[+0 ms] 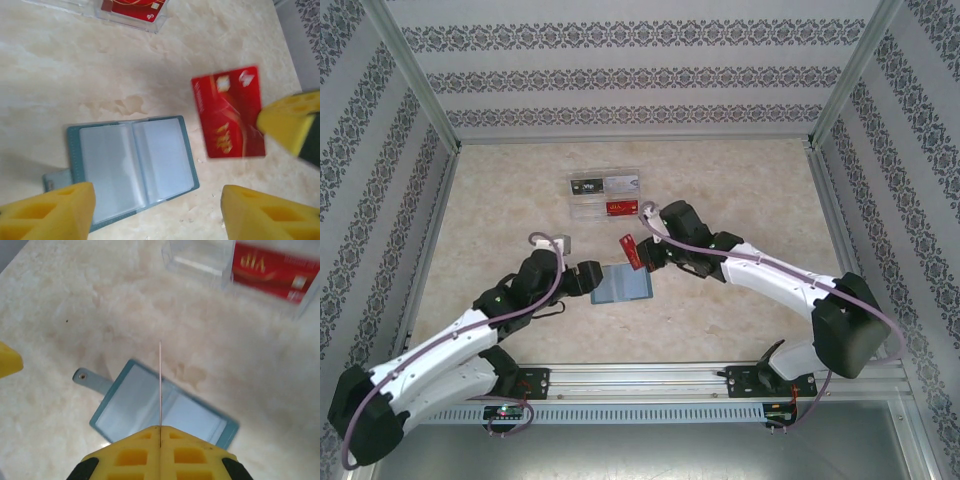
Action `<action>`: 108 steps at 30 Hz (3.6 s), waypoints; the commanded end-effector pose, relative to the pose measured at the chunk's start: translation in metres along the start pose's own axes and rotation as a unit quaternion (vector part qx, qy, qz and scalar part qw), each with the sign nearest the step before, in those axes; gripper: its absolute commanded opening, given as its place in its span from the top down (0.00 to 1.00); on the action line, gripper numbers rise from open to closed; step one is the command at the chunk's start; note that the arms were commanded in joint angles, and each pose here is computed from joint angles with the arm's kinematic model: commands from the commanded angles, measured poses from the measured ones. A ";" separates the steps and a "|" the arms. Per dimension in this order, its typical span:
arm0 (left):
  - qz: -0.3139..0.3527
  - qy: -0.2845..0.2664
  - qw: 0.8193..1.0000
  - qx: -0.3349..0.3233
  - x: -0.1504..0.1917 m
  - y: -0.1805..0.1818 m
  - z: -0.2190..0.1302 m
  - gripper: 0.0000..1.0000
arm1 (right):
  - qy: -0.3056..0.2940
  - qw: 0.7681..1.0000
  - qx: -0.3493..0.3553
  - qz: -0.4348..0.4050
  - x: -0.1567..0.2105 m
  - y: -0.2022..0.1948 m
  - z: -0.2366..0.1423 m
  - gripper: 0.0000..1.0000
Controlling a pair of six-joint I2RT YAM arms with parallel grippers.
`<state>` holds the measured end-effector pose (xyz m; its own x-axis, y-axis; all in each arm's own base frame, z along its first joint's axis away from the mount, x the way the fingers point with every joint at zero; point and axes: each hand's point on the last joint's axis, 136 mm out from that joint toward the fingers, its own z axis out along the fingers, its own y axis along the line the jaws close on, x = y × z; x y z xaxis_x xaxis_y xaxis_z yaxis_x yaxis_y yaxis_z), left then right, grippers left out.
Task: Take the credit cards out of the card holder
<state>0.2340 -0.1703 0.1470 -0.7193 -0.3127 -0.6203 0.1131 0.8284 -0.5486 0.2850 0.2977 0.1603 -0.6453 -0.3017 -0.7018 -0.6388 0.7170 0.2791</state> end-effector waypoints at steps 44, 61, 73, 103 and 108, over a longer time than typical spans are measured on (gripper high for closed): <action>-0.009 -0.084 0.994 -0.067 0.009 0.063 -0.072 0.00 | 0.129 0.801 0.145 -0.566 -0.063 -0.102 0.137 1.00; -0.007 -0.082 0.995 -0.065 0.009 0.062 -0.071 0.00 | 0.132 0.821 0.195 -0.520 -0.073 -0.128 0.154 0.70; -0.005 -0.082 0.995 -0.065 0.009 0.062 -0.070 0.00 | 0.097 0.836 0.233 -0.488 -0.095 -0.136 0.151 0.71; 0.008 -0.064 0.987 -0.144 -0.022 0.049 -0.031 0.00 | -0.223 0.940 0.244 -0.083 -0.062 -0.100 -0.074 0.02; 0.033 -0.085 0.967 -0.238 -0.052 0.057 -0.023 0.00 | -0.235 0.929 0.285 -0.039 -0.021 -0.128 -0.106 0.02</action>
<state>0.2410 -0.1067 0.1389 -0.6768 -0.2891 -0.6770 -0.1349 0.9528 -0.2720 0.3400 0.1673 0.2047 -0.2701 -0.2646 -0.9258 -0.3510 0.9224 -0.1612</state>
